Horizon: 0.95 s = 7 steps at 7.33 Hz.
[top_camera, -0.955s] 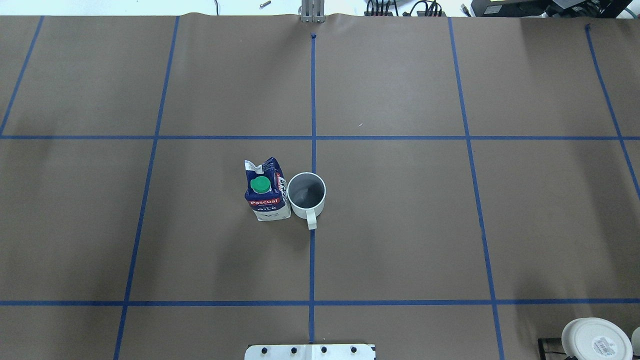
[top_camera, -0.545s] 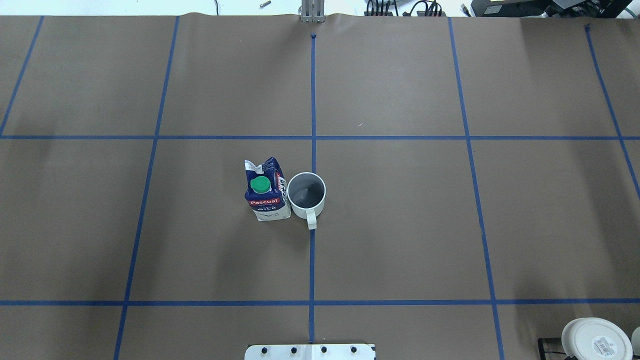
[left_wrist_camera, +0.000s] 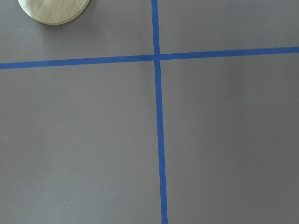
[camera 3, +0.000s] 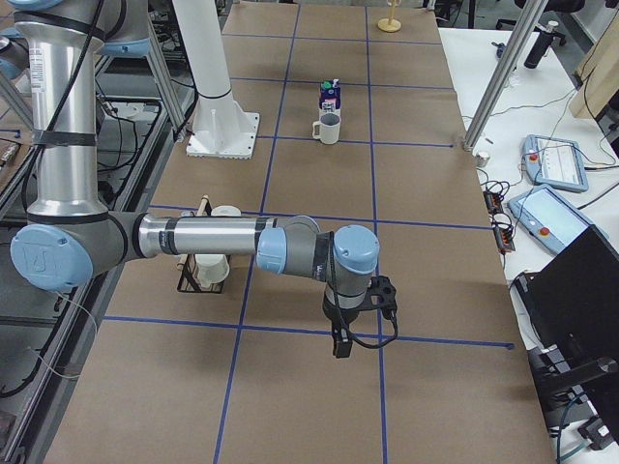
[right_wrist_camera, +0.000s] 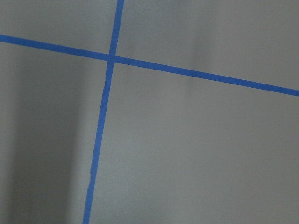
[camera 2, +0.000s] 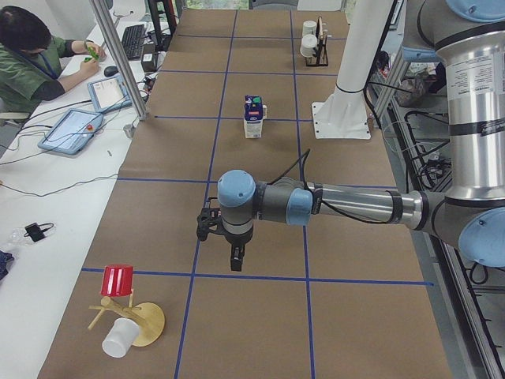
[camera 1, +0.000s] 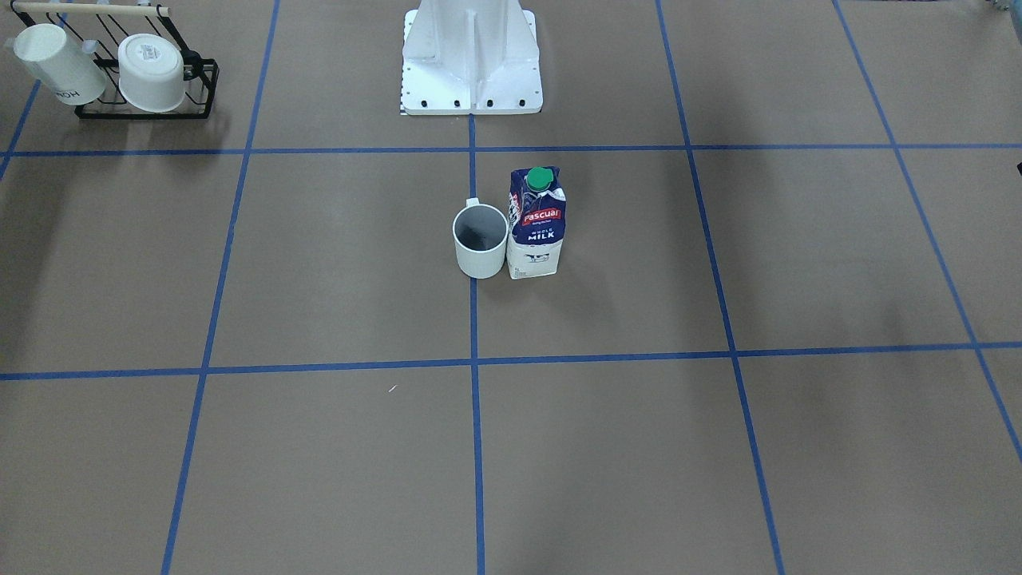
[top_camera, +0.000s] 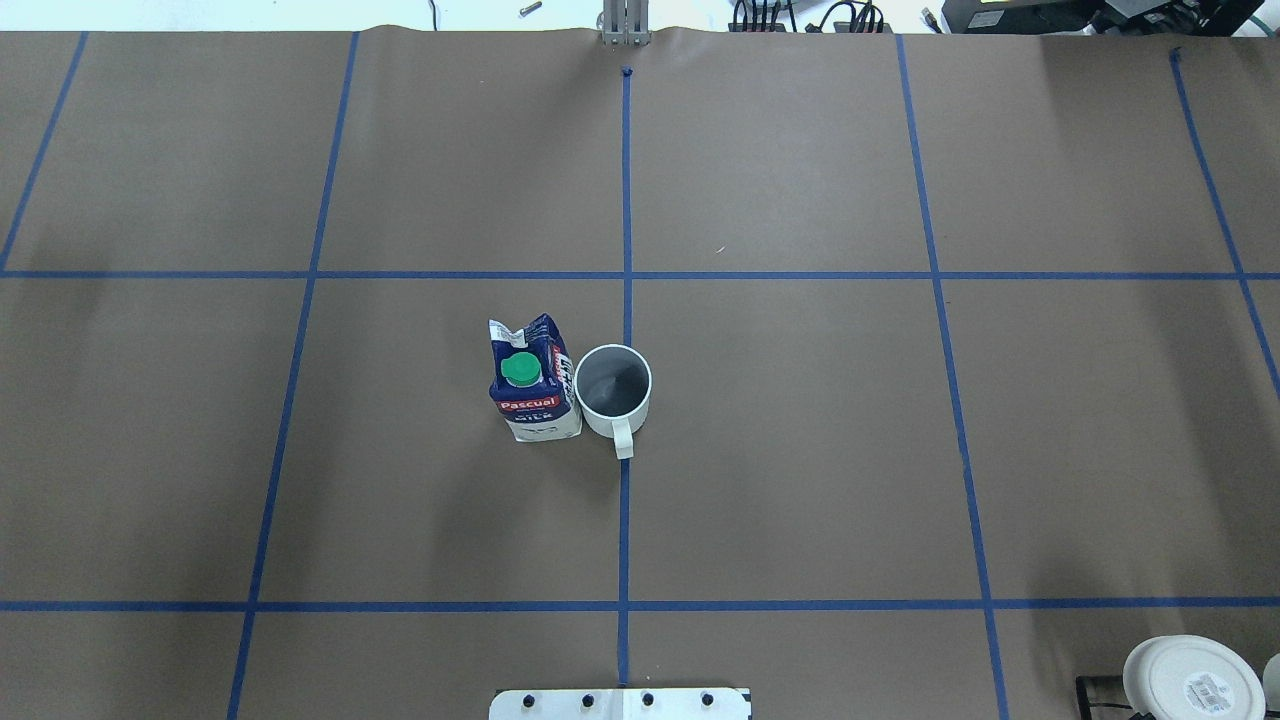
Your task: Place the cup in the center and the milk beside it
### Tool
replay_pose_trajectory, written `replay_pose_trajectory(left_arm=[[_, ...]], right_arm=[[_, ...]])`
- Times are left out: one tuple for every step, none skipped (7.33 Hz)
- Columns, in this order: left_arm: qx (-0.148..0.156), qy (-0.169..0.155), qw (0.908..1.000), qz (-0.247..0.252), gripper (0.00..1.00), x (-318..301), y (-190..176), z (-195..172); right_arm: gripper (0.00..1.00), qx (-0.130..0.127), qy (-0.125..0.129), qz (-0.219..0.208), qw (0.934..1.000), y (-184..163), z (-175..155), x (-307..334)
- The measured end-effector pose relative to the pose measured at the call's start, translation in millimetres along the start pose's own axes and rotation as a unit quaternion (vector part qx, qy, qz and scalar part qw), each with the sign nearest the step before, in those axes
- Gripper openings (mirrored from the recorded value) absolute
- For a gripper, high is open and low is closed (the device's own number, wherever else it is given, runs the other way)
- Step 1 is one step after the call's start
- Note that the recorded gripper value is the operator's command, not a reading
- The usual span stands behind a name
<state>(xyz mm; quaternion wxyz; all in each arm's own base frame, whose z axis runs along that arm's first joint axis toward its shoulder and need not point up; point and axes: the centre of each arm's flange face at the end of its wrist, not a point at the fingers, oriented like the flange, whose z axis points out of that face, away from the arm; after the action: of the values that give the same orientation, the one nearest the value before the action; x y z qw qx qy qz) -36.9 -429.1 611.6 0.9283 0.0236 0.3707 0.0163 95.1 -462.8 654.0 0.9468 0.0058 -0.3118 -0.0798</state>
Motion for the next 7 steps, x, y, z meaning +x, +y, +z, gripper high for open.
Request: replay_pose_trajectory(left_arm=[[0.000,-0.002,1.0000,0.000,0.99,-0.5,0.3,0.1],[0.000,-0.005,1.0000,0.000,0.99,-1.2,0.4,0.1],[0.000,-0.007,1.0000,-0.001,0.99,-1.7,0.5,0.2],[0.000,-0.008,1.0000,-0.001,0.99,-1.9,0.5,0.3],[-0.001,-0.008,1.0000,-0.002,0.99,-2.2,0.6,0.6],[-0.001,-0.008,1.0000,-0.002,0.99,-2.3,0.6,0.7],[-0.001,-0.008,1.0000,-0.002,0.99,-2.4,0.6,0.7]], right_arm=[[1.00,0.002,0.001,-0.001,1.0000,-0.4,-2.1,-1.3],[1.00,0.004,0.001,-0.003,1.0000,-0.8,-3.9,-2.5],[1.00,0.005,0.001,-0.003,1.0000,-0.8,-4.6,-3.2],[1.00,0.005,0.001,-0.004,1.0000,-0.7,-4.6,-3.7],[1.00,0.005,0.000,-0.004,1.0000,-0.7,-4.5,-4.1],[1.00,0.005,-0.001,-0.004,1.0000,-0.7,-4.4,-4.3],[1.00,0.005,-0.002,-0.004,1.0000,-0.7,-4.4,-4.4]])
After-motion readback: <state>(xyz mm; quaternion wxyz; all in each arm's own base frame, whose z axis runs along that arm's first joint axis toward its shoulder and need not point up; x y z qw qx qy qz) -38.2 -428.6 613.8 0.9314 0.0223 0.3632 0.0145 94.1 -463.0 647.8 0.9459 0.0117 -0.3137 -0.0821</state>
